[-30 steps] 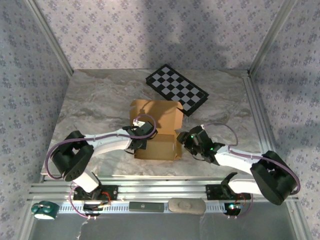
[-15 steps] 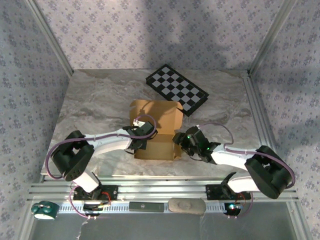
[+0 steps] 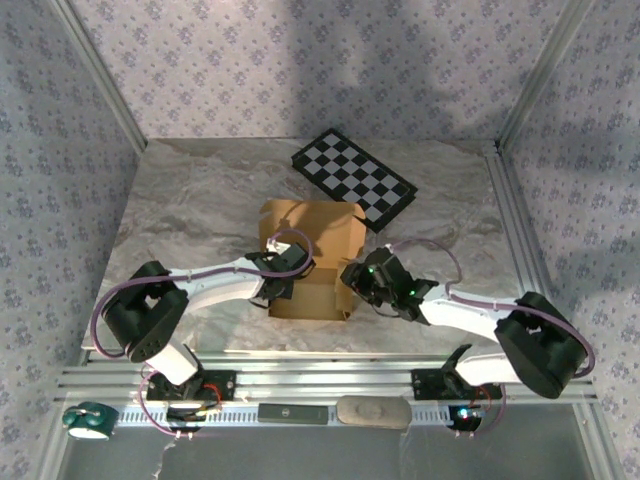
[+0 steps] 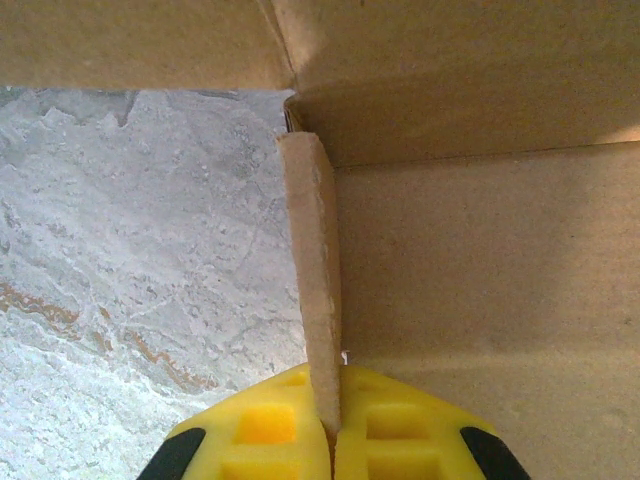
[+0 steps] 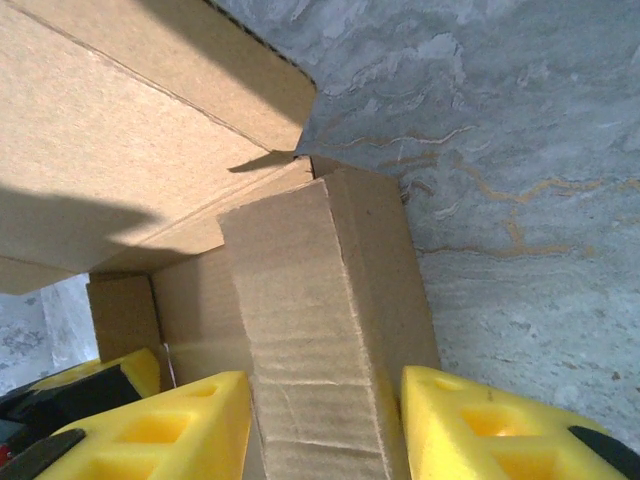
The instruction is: Fold the paper box
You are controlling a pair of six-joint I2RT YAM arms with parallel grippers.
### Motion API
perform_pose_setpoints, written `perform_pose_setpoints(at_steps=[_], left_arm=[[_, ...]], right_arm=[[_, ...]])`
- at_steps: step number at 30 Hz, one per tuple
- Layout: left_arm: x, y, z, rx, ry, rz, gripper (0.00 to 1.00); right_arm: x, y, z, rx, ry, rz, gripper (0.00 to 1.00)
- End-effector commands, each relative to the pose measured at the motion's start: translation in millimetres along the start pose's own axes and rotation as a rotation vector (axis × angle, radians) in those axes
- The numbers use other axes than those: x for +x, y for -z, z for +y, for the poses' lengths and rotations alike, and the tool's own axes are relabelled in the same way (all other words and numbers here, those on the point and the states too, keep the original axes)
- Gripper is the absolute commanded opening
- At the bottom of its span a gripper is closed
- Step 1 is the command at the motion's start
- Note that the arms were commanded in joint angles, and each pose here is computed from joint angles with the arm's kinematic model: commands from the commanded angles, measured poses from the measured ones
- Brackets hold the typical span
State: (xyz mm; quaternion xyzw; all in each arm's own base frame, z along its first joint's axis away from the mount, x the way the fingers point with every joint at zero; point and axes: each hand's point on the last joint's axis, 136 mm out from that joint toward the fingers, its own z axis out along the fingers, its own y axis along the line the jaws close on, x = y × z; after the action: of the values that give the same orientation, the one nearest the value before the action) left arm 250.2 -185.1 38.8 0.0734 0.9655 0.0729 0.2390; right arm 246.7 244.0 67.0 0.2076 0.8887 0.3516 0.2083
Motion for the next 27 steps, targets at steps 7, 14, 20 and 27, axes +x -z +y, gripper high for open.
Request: perform_pose_setpoints(at_steps=[7,14,20,27], left_arm=[[-1,-3,3,-0.013,-0.014,0.001,0.0],[-2,-2,2,-0.01,-0.017,-0.001,0.0],[-4,-1,1,-0.008,-0.013,-0.004,0.0],[-5,-1,1,-0.006,-0.015,-0.004,0.0]], right_arm=[[3,7,-10,0.111,0.089,0.016,0.45],[2,10,-6,0.103,0.113,0.022,0.45],[6,10,-7,0.099,0.117,0.039,0.42],[13,5,-11,0.143,0.152,0.081,0.41]])
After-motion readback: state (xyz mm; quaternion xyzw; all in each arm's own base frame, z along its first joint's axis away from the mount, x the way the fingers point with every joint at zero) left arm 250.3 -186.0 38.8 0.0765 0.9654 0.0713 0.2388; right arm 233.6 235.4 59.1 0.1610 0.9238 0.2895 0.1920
